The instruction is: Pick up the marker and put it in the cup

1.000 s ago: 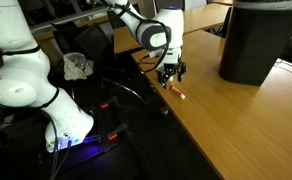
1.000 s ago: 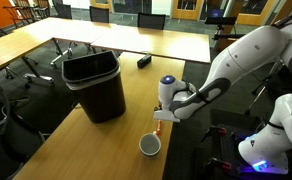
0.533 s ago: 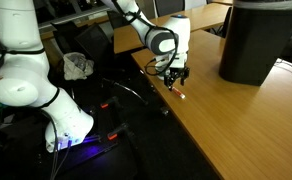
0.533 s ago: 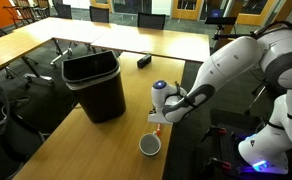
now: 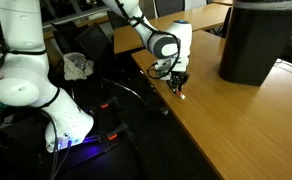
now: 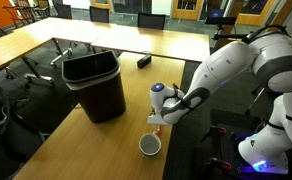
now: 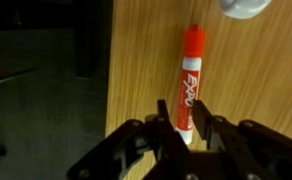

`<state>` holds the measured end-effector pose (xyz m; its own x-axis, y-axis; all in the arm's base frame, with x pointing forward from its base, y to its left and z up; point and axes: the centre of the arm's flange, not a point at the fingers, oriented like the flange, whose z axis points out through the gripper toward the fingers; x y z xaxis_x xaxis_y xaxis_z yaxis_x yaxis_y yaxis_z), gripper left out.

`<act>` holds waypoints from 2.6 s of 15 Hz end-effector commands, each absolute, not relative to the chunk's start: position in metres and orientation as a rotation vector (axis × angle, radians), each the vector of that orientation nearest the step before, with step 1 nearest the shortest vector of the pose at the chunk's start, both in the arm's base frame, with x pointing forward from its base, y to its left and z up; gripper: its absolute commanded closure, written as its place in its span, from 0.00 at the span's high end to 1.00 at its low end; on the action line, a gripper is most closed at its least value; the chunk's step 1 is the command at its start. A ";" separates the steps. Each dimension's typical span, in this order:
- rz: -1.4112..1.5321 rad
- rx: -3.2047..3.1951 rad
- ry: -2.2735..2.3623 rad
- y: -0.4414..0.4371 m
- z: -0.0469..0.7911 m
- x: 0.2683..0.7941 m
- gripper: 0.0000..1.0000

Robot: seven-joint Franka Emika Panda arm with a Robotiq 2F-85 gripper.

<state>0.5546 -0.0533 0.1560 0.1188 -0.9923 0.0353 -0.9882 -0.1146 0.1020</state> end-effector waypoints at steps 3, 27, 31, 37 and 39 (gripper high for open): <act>-0.050 2.289 -1.994 -0.053 0.147 0.557 0.37; -0.552 2.692 -2.138 -0.050 0.238 0.558 0.05; -0.699 2.745 -2.148 -0.022 0.234 0.562 0.05; -0.935 2.826 -2.133 0.009 0.216 0.576 0.05; -0.991 2.825 -2.135 0.013 0.205 0.581 0.05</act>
<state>0.5673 0.0109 0.2172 0.2389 -0.7396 -0.6292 -0.9684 -0.2294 -0.0980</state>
